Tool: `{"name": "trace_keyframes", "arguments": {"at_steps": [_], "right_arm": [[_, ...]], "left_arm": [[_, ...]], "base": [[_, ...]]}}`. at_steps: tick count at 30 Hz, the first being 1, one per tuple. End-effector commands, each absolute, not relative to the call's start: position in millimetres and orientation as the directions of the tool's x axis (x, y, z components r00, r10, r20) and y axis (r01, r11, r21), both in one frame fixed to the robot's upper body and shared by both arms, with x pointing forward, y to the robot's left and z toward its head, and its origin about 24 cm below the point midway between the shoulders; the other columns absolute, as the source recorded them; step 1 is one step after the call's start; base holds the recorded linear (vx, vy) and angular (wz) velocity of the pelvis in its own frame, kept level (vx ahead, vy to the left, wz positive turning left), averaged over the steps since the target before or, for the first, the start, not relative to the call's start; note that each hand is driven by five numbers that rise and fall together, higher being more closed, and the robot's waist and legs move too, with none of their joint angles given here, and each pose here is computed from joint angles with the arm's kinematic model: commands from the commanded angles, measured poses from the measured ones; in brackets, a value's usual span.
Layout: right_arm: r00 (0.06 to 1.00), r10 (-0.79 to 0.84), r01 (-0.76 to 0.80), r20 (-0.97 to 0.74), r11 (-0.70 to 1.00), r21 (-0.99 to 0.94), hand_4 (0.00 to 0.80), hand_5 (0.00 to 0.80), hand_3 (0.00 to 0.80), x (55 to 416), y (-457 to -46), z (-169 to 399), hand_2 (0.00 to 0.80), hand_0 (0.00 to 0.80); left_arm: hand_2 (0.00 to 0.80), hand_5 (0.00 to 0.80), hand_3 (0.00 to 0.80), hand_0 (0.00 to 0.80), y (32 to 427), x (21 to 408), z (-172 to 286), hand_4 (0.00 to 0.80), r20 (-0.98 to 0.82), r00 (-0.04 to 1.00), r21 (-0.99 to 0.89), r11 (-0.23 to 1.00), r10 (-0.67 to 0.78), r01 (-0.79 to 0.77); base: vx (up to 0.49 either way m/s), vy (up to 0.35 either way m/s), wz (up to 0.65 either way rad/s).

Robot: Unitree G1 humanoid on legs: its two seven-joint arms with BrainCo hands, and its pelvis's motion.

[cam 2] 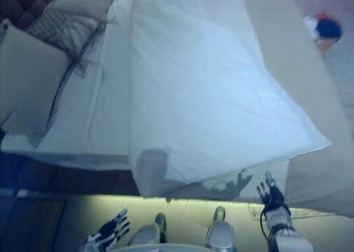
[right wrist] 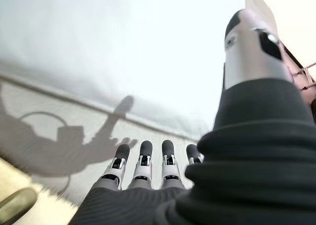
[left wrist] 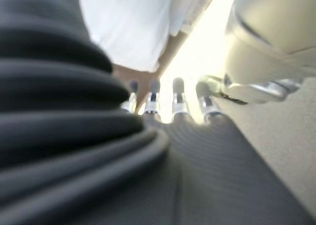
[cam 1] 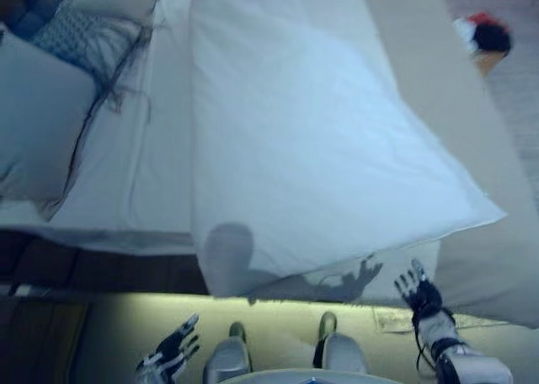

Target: Make the bed neatly

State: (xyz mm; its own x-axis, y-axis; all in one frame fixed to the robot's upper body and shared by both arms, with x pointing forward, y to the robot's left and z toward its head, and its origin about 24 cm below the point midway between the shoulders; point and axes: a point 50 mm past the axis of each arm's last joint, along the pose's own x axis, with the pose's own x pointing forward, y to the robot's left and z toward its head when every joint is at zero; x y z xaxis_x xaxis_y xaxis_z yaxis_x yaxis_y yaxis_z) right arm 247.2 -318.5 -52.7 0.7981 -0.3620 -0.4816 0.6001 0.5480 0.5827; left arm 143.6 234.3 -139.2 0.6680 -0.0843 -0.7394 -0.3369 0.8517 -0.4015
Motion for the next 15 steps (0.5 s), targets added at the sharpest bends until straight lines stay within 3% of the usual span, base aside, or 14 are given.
{"name": "trace_keyframes", "arguments": {"at_steps": [1,7,15], "right_arm": [[0.830,-0.378,0.554,-0.410,0.471,0.686,0.000,0.000,0.000,275,-319,-27,0.000,0.000],[0.854,-0.397,0.497,-0.336,0.433,0.752,0.000,0.000,0.000,296,-342,12,0.000,0.000],[0.850,-0.464,0.478,-0.249,0.481,0.735,0.000,0.000,0.000,307,-383,73,0.000,0.000]], "left_arm": [[0.000,0.000,0.000,0.000,239,180,-118,0.000,-0.604,0.792,-0.478,0.834,-0.086,-0.274],[0.000,0.000,0.000,0.000,226,218,-93,0.000,-0.470,0.876,-0.556,0.807,-0.109,-0.198],[0.000,0.000,0.000,0.000,224,224,-80,0.000,-0.384,0.919,-0.617,0.766,-0.093,-0.180]], "base": [[-0.190,-0.073,0.16],[-0.133,-0.077,0.06],[-0.073,-0.055,-0.03]]}}
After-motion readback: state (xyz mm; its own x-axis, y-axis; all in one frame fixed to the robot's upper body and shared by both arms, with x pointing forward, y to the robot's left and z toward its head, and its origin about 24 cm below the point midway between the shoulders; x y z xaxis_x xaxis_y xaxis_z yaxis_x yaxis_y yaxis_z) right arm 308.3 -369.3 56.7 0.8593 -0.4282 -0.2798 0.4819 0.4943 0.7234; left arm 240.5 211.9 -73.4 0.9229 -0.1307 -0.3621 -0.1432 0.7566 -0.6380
